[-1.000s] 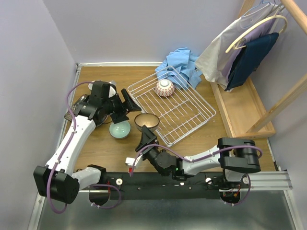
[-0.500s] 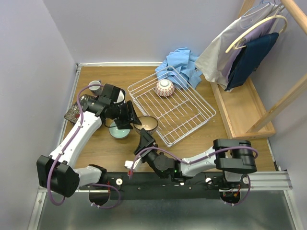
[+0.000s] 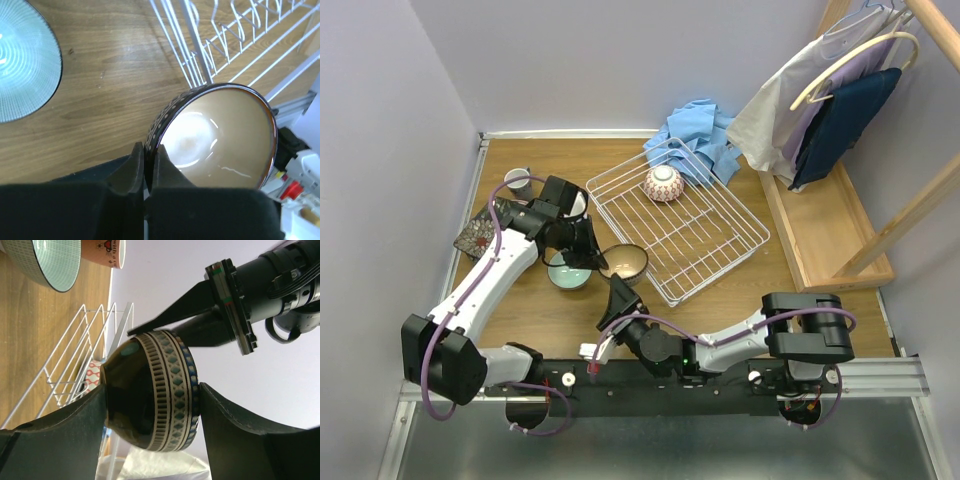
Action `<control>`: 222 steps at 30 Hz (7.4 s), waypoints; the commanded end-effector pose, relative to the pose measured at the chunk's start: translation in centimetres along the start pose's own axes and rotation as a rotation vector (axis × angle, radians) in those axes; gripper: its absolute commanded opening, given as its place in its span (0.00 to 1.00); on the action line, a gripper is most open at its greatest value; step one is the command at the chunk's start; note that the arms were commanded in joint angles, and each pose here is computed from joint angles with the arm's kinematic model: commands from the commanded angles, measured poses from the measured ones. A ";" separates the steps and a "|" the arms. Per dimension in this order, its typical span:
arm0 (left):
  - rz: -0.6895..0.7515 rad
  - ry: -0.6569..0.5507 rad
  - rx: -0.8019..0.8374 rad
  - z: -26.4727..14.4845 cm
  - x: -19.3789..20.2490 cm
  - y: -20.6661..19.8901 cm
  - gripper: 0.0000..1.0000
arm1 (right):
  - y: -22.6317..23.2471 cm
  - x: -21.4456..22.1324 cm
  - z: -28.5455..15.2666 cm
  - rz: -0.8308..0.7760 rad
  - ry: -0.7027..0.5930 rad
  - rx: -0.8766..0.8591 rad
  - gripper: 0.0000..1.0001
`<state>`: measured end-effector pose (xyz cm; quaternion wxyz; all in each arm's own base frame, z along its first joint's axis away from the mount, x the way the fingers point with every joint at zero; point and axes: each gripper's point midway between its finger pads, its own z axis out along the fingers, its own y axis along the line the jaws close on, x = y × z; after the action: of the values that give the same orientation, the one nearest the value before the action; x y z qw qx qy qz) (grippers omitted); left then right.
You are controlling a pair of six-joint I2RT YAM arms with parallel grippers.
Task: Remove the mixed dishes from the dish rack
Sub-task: Place the bowl at the center of the board, then pick up the bowl from the dish rack, then place the bowl at the center of the board.
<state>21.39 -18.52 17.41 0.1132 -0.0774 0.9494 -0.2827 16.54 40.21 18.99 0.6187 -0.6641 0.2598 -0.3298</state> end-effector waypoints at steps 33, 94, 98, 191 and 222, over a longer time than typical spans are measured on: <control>-0.126 -0.763 -0.306 -5.1 -7.9 9.2 0.00 | -0.9 4.2 -1.4 0.848 0.202 -0.218 1.00; -0.062 -0.913 -0.152 -9.5 -3.8 9.2 0.99 | -0.7 22.2 6.2 1.198 0.531 -0.125 1.00; 0.008 -0.971 -0.086 -10.8 -3.4 8.3 0.99 | 1.2 24.7 8.9 1.111 0.554 -0.169 1.00; 0.245 -1.021 -0.008 -9.6 -3.2 7.5 0.99 | 2.5 25.1 16.0 1.349 0.431 -0.303 0.41; 0.249 -0.873 0.331 -5.8 -8.1 -1.8 0.99 | -10.9 17.8 5.2 2.268 -0.035 -0.301 0.40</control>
<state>26.94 -13.55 20.91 0.5237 -0.0701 0.7926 -0.3043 33.63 29.98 26.99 0.4754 -0.1349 0.7915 0.3595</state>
